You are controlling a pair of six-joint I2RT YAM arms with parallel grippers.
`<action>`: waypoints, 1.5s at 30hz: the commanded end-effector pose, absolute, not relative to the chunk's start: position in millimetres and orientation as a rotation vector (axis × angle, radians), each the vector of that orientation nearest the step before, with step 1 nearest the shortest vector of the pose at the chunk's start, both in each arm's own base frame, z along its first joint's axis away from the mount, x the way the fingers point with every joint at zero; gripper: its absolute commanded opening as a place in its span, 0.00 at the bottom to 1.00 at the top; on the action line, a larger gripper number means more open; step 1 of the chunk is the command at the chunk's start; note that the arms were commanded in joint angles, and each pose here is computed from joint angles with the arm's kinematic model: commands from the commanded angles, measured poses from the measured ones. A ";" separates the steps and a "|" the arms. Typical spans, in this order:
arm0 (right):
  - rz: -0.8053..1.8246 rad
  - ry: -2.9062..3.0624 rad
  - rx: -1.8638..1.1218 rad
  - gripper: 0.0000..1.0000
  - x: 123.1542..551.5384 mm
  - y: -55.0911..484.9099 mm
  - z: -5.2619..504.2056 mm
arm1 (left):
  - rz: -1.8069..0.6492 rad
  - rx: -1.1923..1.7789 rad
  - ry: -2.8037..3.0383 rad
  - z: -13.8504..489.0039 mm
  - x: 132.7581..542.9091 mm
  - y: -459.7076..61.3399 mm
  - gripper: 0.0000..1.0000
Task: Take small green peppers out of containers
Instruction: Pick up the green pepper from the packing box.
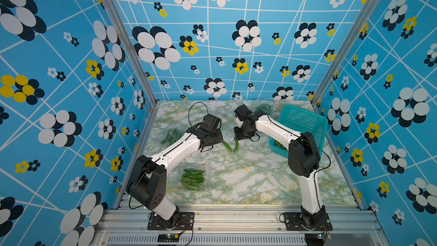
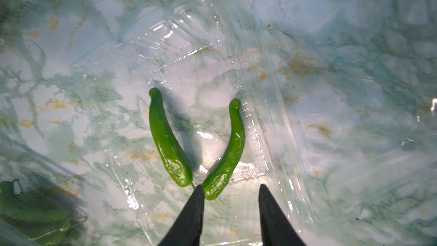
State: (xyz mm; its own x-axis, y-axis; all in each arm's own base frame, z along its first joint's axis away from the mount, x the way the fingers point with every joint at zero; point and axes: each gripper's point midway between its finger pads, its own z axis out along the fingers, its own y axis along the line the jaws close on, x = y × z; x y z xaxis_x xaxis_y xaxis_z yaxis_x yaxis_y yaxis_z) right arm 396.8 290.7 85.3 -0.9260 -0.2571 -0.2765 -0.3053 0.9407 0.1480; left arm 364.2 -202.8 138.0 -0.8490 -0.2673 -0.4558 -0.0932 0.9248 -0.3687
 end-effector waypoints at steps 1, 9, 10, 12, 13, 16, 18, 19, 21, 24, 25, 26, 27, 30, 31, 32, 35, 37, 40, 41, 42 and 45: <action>0.174 2.932 -0.417 0.41 384.8 285.2 67.1 | -0.480 -0.260 2.557 137.0 364.4 -201.9 0.39; 0.111 2.979 -0.440 0.45 380.1 286.2 50.7 | -0.494 -0.260 2.566 131.0 363.7 -204.2 0.39; 0.108 2.984 -0.441 0.44 379.8 286.5 48.5 | -0.494 -0.260 2.567 130.2 363.6 -204.2 0.39; 0.100 2.992 -0.446 0.44 379.5 287.6 45.0 | -0.496 -0.261 2.564 131.2 363.3 -203.9 0.39; 0.098 2.995 -0.447 0.44 379.5 288.0 43.7 | -0.496 -0.261 2.563 131.5 363.8 -203.8 0.39; 0.097 3.005 -0.457 0.43 378.8 290.6 38.7 | -0.498 -0.261 2.563 131.1 363.7 -204.1 0.39; 0.098 3.008 -0.459 0.43 378.8 292.1 36.3 | -0.500 -0.260 2.563 131.3 363.7 -204.4 0.39; 0.096 3.010 -0.461 0.43 378.2 293.2 35.1 | -0.499 -0.260 2.563 131.2 363.7 -204.1 0.39; 0.092 3.017 -0.461 0.43 378.0 293.8 32.3 | -0.500 -0.261 2.560 131.7 363.6 -203.9 0.39; 0.085 3.026 -0.469 0.42 377.2 294.9 27.5 | -0.502 -0.260 2.558 132.5 363.0 -203.8 0.39; 0.083 3.031 -0.470 0.41 376.9 294.9 25.3 | -0.501 -0.263 2.556 132.7 363.4 -202.8 0.39; 0.081 3.034 -0.472 0.40 376.9 294.2 24.8 | -0.499 -0.263 2.557 132.1 362.9 -202.4 0.39; 0.078 3.037 -0.472 0.40 376.4 294.2 23.3 | -0.500 -0.264 2.556 132.7 363.4 -202.1 0.39; 0.076 3.045 -0.475 0.39 375.2 294.1 19.5 | -0.501 -0.267 2.553 134.1 363.1 -200.8 0.39; 0.078 3.045 -0.476 0.39 375.2 294.5 18.9 | -0.499 -0.265 2.555 133.3 362.9 -200.4 0.39; 0.084 3.049 -0.475 0.38 375.1 294.7 17.7 | -0.500 -0.267 2.553 133.7 363.0 -200.0 0.39; 0.094 3.051 -0.481 0.31 374.4 296.5 16.6 | -0.496 -0.272 2.550 134.9 363.3 -198.0 0.39; 0.099 3.041 -0.480 0.23 375.6 297.2 19.0 | -0.496 -0.271 2.549 135.1 362.9 -198.1 0.39; 0.119 3.018 -0.488 0.13 378.4 299.5 26.0 | -0.490 -0.273 2.551 134.4 363.7 -196.9 0.39; 0.131 3.006 -0.488 0.11 379.7 300.4 30.1 | -0.488 -0.273 2.555 133.0 363.4 -196.7 0.39; 0.139 2.988 -0.493 0.09 381.1 301.7 36.0 | -0.489 -0.273 2.554 133.6 363.7 -197.0 0.39; 0.169 2.926 -0.484 0.06 386.8 303.9 59.2 | -0.491 -0.272 2.557 133.4 364.9 -198.2 0.39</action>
